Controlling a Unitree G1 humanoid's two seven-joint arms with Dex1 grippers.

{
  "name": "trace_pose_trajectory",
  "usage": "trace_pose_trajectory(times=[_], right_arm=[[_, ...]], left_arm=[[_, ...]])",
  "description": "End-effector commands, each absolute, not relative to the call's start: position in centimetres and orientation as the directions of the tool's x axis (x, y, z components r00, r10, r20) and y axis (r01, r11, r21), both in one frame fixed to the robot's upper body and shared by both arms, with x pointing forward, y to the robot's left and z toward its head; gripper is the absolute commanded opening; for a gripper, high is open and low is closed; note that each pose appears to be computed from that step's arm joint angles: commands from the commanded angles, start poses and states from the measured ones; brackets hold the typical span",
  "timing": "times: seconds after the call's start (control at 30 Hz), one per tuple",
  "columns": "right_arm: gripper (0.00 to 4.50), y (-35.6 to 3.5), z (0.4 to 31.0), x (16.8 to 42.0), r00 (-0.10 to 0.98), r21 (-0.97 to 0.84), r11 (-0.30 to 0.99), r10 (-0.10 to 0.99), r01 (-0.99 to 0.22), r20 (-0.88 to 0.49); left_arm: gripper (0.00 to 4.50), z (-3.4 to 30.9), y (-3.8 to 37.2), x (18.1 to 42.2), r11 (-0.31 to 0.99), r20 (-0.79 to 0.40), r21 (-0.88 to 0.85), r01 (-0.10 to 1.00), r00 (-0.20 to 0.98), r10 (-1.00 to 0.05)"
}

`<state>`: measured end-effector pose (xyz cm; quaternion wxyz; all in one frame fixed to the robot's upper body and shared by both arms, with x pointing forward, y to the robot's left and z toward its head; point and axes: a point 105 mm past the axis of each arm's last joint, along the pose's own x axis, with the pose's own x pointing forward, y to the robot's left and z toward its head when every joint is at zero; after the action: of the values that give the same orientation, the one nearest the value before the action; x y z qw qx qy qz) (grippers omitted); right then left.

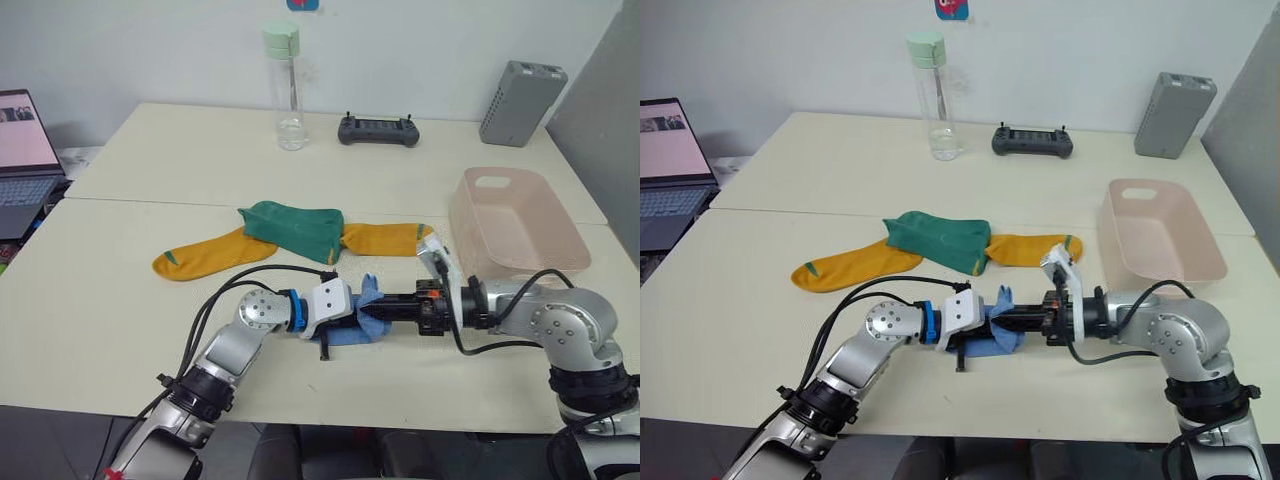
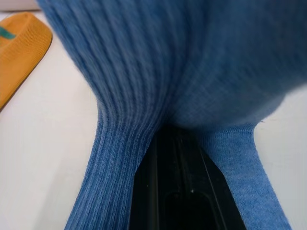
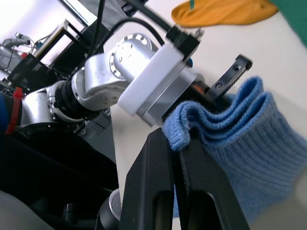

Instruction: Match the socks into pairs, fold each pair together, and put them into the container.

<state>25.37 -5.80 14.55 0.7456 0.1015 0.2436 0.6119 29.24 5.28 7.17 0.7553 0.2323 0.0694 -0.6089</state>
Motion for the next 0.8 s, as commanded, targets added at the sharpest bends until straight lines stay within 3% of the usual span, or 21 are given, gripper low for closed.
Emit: trace_pose_trajectory(times=[0.03, 0.27, 0.4, 0.57, 0.67, 0.8], right_arm=[[0.04, -4.5, 14.9, 25.9, 0.124, 0.384, 0.215, 0.961, -0.898, -0.249], [0.04, -2.1, 12.4, 27.2, 0.11, 0.303, 0.224, 0.93, -0.926, -0.35], [1.14, -1.7, 12.7, 27.5, 0.105, 0.304, 0.212, 0.938, -0.929, -0.331], [2.98, -2.6, 14.7, 26.9, 0.089, 0.304, 0.178, 0.954, -0.936, -0.286], [4.05, -4.2, 15.3, 26.9, 0.129, 0.29, 0.221, 0.944, -0.931, -0.303], [4.05, -6.7, 13.3, 27.7, 0.225, 0.307, 0.356, 0.894, -0.883, -0.389]], left_arm=[[0.0, 9.3, 7.9, 28.9, 0.181, -0.405, 0.258, 0.949, 0.277, -0.872], [0.0, 14.0, 13.7, 27.8, 0.159, -0.481, 0.347, 0.924, 0.321, -0.816], [0.0, 16.0, 14.3, 28.0, 0.18, -0.454, 0.351, 0.919, 0.335, -0.825], [0.0, 17.0, 13.0, 28.6, 0.187, -0.391, 0.367, 0.911, 0.333, -0.858], [0.0, 16.1, 12.1, 28.2, 0.162, -0.394, 0.349, 0.923, 0.301, -0.868], [0.0, 13.1, 11.3, 26.7, 0.08, -0.468, 0.323, 0.943, 0.232, -0.853]])
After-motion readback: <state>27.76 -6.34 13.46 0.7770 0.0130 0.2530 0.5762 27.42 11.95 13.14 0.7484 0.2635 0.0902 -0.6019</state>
